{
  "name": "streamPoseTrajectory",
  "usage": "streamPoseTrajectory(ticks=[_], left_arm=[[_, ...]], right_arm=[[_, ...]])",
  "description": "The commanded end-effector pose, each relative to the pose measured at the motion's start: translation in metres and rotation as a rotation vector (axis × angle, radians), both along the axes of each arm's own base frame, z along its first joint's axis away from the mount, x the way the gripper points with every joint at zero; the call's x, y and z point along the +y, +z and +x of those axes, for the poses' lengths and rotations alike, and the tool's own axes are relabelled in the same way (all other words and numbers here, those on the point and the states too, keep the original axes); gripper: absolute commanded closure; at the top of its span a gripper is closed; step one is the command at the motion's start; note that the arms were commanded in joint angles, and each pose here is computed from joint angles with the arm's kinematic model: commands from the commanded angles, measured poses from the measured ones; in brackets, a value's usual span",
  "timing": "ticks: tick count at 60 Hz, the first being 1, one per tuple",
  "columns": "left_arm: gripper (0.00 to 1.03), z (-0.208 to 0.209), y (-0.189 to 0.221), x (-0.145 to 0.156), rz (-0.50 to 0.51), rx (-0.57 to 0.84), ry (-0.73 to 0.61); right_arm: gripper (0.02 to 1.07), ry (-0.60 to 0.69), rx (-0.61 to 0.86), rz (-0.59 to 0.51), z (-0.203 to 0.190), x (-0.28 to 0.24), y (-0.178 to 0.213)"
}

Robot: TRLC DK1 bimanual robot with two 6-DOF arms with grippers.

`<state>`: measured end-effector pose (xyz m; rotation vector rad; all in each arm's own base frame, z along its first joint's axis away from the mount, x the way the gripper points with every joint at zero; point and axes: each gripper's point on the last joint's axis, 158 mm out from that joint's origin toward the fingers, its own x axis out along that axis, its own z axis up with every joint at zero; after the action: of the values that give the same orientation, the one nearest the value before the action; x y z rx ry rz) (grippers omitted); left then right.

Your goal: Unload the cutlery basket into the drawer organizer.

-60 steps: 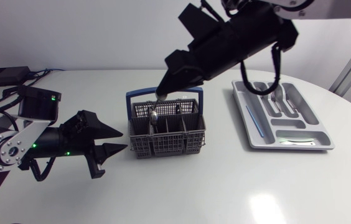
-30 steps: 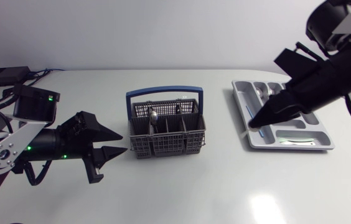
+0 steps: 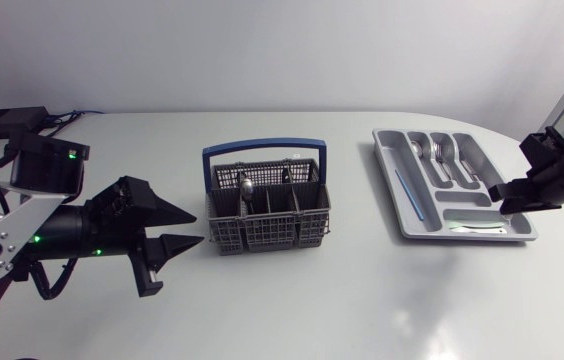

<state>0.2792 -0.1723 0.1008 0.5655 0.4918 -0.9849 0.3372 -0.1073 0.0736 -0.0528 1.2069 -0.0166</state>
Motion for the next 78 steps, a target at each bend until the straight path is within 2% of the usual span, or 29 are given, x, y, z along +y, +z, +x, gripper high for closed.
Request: streamPoseTrajectory(ticks=[1,11,25,26,30,34,39,42,57,78], left_arm=[[0.55,0.0,0.004,0.002,-0.003,-0.005,0.008],[0.55,0.0,0.004,0.002,-0.002,-0.008,0.005],[0.55,-0.001,0.003,0.002,-0.002,-0.007,0.002],[0.55,-0.002,0.002,0.002,-0.002,-0.005,0.002],[0.55,-0.001,0.002,0.002,-0.002,-0.005,0.004],[0.55,-0.002,0.002,0.002,-0.001,-0.004,0.004],[0.55,-0.002,0.001,0.002,-0.001,-0.002,0.002],[0.55,-0.002,0.001,0.002,-0.001,-0.004,0.002],[0.55,0.002,0.004,0.0,-0.012,-0.016,0.007],[0.54,0.01,0.006,-0.016,-0.04,-0.018,-0.007]], right_arm=[[1.01,-0.065,0.053,0.015,-0.003,-0.011,-0.026],[1.01,-0.094,0.079,0.001,0.007,-0.013,-0.059],[1.01,-0.075,0.083,0.01,0.023,0.009,-0.076],[0.99,-0.074,0.086,0.012,0.023,0.011,-0.077],[0.77,-0.062,0.096,0.016,0.024,0.018,-0.082],[0.59,-0.053,0.105,0.019,0.025,0.024,-0.086],[0.47,-0.043,0.106,0.021,0.029,0.029,-0.087],[0.43,-0.042,0.105,0.022,0.03,0.031,-0.086],[0.43,0.046,-0.061,0.052,0.031,0.056,-0.03],[0.43,0.334,-0.302,0.164,0.016,0.164,0.051]])
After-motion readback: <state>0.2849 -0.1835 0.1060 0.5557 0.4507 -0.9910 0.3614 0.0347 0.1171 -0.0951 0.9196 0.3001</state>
